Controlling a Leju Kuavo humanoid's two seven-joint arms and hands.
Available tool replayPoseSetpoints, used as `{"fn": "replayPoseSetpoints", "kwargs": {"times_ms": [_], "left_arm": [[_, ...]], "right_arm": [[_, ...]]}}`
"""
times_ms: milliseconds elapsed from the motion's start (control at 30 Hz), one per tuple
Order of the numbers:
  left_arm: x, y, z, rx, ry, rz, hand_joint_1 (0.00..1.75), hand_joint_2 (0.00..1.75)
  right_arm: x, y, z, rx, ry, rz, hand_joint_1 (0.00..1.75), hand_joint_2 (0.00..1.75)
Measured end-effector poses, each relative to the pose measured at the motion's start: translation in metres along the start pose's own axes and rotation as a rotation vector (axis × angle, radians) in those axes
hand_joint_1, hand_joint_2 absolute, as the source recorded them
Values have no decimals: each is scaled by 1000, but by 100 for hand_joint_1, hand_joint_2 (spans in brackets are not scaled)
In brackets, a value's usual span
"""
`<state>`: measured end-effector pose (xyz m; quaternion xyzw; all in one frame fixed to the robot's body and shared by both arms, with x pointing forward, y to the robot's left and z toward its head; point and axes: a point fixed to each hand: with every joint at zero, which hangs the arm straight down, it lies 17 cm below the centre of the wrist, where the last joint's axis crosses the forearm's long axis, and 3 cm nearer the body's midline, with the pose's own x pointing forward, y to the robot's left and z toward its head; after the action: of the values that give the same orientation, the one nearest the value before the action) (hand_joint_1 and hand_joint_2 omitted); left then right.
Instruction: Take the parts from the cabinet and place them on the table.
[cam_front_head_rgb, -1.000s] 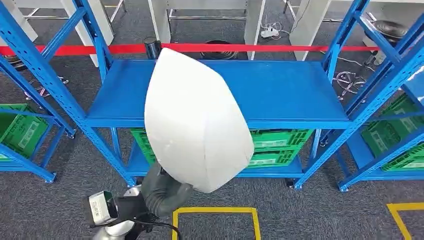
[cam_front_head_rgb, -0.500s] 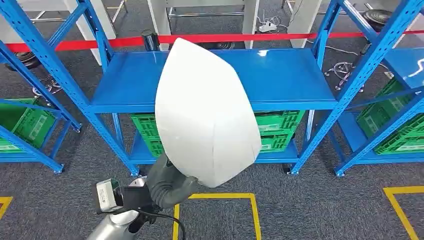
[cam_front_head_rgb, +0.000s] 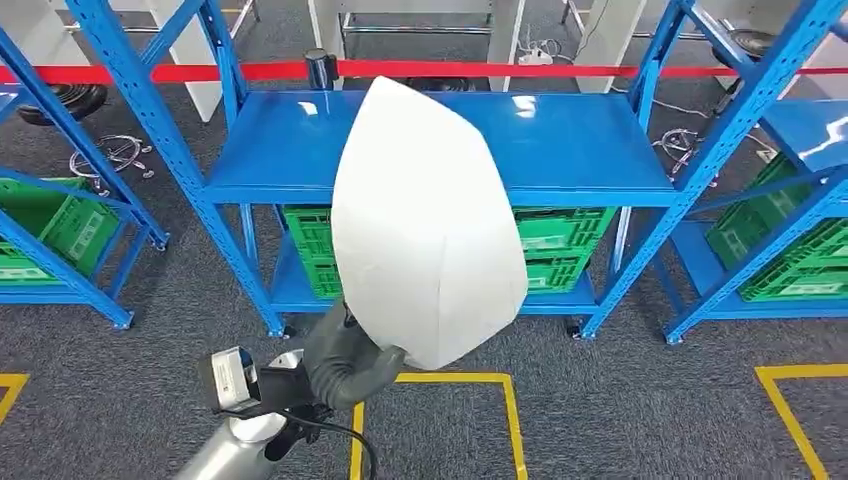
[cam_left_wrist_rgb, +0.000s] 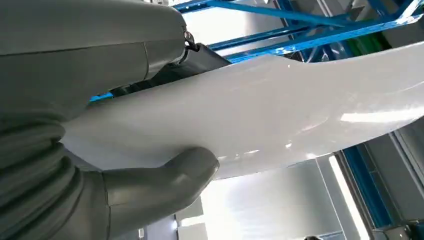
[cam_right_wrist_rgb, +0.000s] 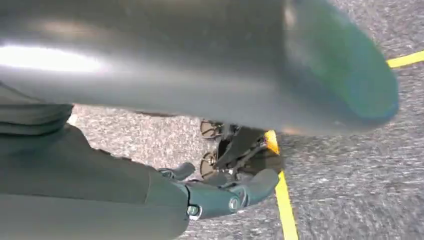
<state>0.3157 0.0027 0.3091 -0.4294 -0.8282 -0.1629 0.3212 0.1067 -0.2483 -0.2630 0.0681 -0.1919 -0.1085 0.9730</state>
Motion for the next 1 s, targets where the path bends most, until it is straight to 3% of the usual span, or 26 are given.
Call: {"fn": "replayPoseSetpoints", "kwargs": {"times_ms": [1000], "left_arm": [[-8, 2, 7, 15, 12, 8, 175, 175]], "right_arm": [[1, -10, 0, -31, -6, -27, 0, 0]]}}
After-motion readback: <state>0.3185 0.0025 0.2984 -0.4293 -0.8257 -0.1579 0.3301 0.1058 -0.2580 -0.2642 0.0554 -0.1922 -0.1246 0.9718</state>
